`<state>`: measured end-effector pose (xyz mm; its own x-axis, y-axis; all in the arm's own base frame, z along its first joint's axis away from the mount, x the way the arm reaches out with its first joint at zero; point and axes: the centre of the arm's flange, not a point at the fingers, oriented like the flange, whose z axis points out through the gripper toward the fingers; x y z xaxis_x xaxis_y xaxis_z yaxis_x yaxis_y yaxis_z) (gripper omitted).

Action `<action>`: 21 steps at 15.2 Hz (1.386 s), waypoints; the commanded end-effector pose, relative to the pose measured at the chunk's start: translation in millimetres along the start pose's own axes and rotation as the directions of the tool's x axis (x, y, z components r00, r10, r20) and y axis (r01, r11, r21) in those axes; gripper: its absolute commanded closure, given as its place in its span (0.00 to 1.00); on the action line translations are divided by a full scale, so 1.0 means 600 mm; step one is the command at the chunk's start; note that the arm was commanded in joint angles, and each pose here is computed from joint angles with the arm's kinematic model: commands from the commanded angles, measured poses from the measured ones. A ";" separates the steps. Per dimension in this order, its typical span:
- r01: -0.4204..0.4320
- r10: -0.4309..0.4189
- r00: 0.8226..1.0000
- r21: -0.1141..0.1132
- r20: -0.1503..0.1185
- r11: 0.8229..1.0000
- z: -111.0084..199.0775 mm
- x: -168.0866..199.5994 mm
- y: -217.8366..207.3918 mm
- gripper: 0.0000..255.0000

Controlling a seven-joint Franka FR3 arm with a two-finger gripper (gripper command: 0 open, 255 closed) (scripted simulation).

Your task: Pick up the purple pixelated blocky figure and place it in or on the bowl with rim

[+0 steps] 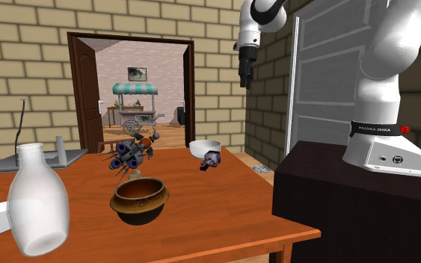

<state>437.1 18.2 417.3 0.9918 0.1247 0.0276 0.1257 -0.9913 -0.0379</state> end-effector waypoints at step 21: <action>0.085 -0.086 0.996 0.040 0.032 0.996 0.383 0.302 -0.021 0.00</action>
<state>612.4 60.0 204.7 0.9784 0.2067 0.0001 0.2062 -0.9758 -0.0727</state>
